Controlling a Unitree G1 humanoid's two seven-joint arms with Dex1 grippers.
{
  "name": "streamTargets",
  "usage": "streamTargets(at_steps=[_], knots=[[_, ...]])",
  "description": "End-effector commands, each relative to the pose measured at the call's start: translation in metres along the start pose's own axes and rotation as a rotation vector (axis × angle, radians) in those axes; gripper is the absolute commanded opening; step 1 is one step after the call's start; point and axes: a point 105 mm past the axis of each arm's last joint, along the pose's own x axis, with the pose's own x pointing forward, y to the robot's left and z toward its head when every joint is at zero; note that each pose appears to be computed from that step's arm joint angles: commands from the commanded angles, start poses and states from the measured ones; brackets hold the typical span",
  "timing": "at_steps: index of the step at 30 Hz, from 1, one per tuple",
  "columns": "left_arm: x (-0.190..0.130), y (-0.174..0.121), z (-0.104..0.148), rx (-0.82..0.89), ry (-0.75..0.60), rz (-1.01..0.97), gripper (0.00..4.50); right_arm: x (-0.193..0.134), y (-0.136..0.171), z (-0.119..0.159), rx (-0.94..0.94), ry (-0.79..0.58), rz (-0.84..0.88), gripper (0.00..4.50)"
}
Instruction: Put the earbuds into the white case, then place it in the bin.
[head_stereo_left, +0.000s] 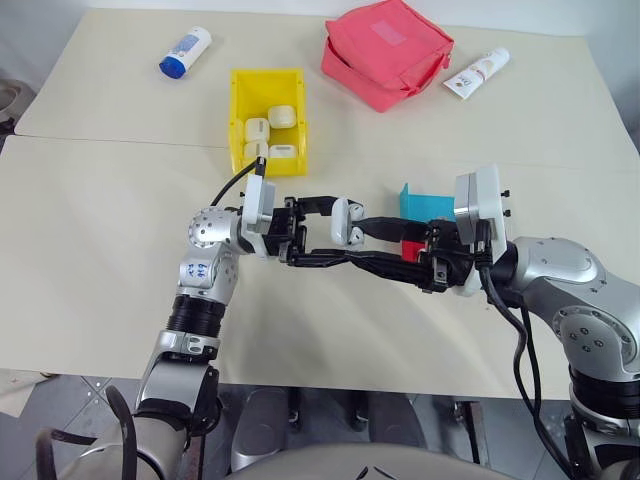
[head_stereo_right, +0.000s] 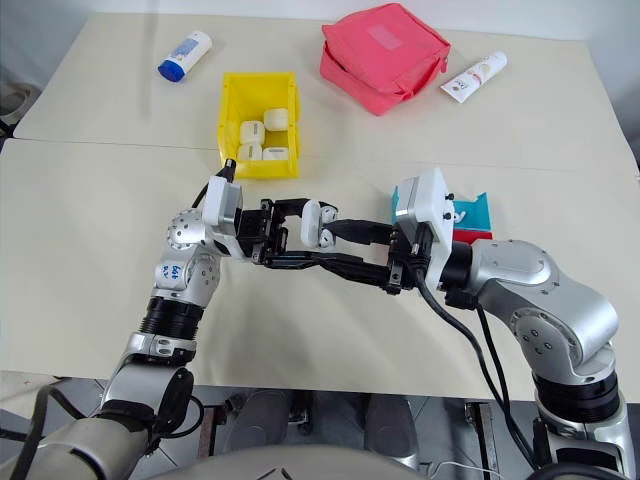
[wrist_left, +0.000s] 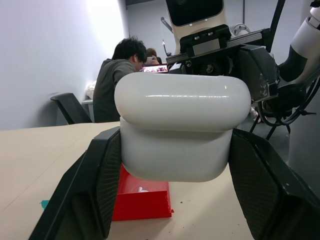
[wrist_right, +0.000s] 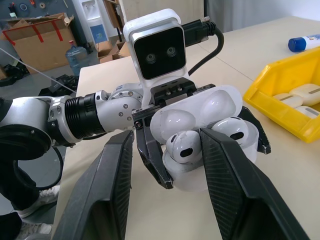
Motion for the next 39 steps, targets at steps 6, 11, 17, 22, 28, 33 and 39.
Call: streamTargets(at_steps=[6, 11, 17, 22, 28, 33, 39], knots=[[-0.001, 0.002, 0.006, 0.047, -0.006, -0.014, 2.80, -0.001, -0.001, 0.020, -0.078, -0.004, 0.002, 2.16], [-0.002, 0.003, 0.004, 0.039, -0.001, -0.010, 2.80, -0.001, -0.001, 0.029, -0.111, -0.008, 0.008, 2.16], [-0.007, 0.006, -0.007, 0.031, 0.099, 0.007, 2.80, -0.006, -0.009, 0.041, -0.172, 0.038, -0.045, 2.16], [-0.002, 0.015, -0.007, 0.105, 0.228, -0.001, 2.80, 0.006, -0.018, 0.060, -0.222, 0.066, -0.114, 1.34], [0.005, 0.028, -0.010, 0.202, 0.379, -0.011, 2.80, 0.026, -0.016, 0.036, -0.247, 0.288, -0.091, 0.05], [0.007, 0.028, -0.007, 0.227, 0.407, -0.038, 2.80, 0.037, -0.024, 0.025, -0.288, 0.351, -0.092, 0.05], [0.002, 0.027, -0.001, 0.230, 0.400, -0.031, 2.80, 0.028, -0.035, 0.019, -0.331, 0.410, -0.118, 0.05]])
